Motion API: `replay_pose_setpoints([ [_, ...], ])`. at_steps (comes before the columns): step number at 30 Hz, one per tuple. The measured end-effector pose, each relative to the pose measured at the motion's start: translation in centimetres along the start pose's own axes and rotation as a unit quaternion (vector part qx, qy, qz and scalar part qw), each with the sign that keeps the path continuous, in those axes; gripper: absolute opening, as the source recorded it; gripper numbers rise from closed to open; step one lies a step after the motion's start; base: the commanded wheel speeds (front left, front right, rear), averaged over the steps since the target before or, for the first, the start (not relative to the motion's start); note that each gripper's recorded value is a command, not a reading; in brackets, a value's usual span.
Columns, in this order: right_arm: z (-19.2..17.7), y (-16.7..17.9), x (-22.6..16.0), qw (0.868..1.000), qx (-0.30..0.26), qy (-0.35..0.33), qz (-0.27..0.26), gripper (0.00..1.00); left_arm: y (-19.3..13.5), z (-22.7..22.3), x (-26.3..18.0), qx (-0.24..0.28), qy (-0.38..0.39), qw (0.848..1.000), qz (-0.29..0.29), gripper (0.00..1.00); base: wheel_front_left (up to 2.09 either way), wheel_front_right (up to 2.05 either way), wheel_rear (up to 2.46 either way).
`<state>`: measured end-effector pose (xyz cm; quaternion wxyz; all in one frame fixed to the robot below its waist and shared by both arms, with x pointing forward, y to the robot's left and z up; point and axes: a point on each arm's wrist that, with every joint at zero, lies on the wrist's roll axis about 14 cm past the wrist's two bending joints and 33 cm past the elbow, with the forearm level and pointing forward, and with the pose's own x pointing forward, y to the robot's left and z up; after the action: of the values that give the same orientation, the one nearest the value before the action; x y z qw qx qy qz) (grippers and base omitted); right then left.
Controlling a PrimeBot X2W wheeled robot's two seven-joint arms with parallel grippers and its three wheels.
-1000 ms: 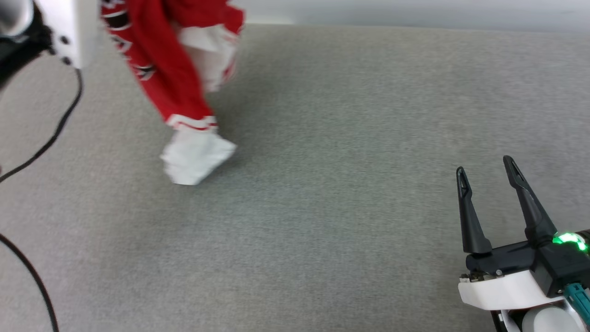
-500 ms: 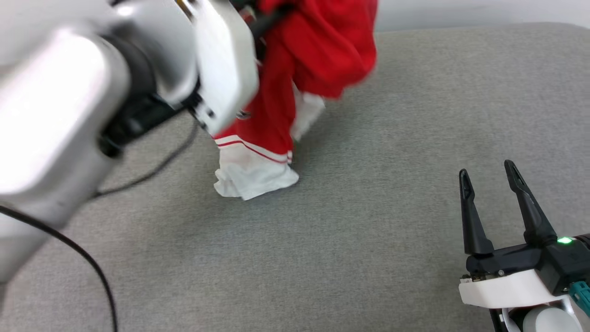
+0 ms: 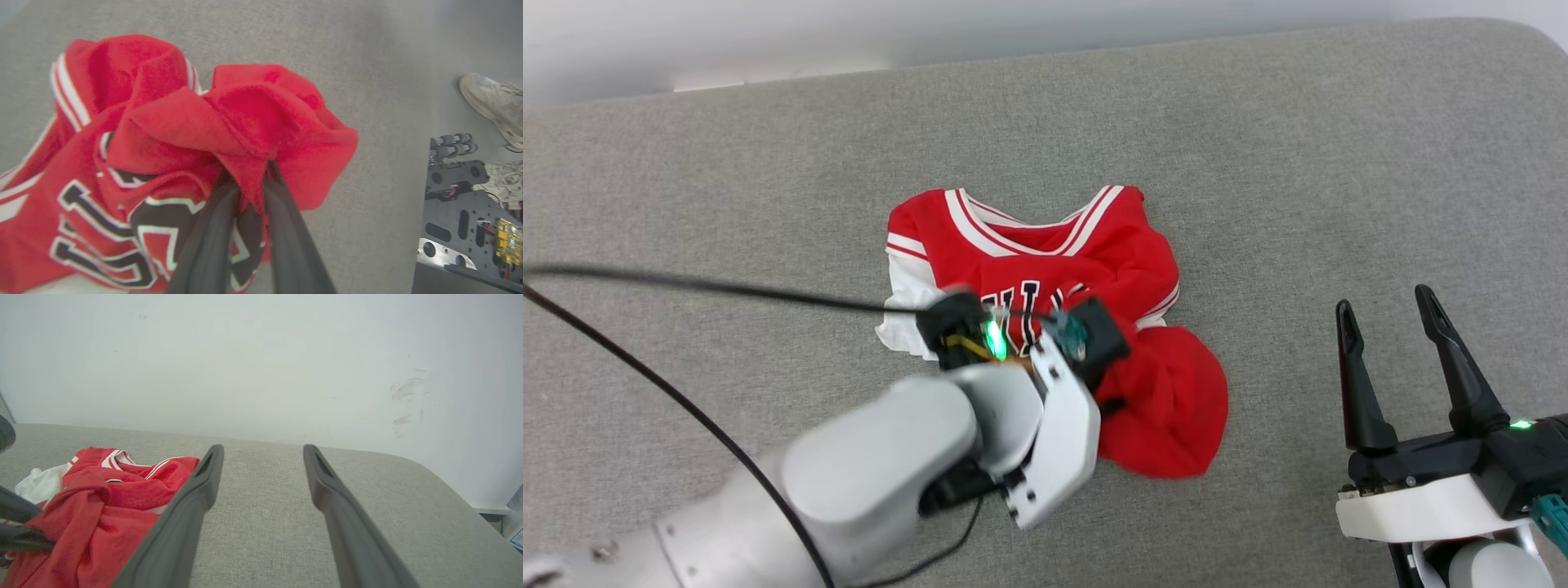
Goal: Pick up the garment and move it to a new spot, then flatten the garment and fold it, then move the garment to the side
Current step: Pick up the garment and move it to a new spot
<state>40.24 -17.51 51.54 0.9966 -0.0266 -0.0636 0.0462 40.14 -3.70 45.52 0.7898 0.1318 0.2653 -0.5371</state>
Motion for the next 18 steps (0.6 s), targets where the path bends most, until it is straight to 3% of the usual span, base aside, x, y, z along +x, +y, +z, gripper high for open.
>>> replay_pose_setpoints([
  [6,-0.6,-0.2,0.0,1.0,0.0,0.009,-0.002,1.0,-4.2,-6.1,2.3,-0.064,0.057,0.995,-0.042,0.0,0.0,0.0,0.0],
  [11,-0.6,0.0,-0.1,1.0,0.001,0.009,0.0,1.0,-5.5,-7.2,2.5,-0.072,0.07,0.994,-0.045,0.0,0.0,0.0,0.0],
  [13,-0.4,0.2,-0.2,1.0,0.002,0.008,0.002,1.0,-5.4,-7.0,2.3,-0.069,0.059,0.995,-0.038,1.0,0.0,0.0,0.0],
  [18,0.3,0.7,-1.0,1.0,0.005,0.001,0.008,1.0,-2.4,-2.5,0.8,-0.039,-0.052,0.997,0.033,1.0,0.0,0.0,0.0],
])
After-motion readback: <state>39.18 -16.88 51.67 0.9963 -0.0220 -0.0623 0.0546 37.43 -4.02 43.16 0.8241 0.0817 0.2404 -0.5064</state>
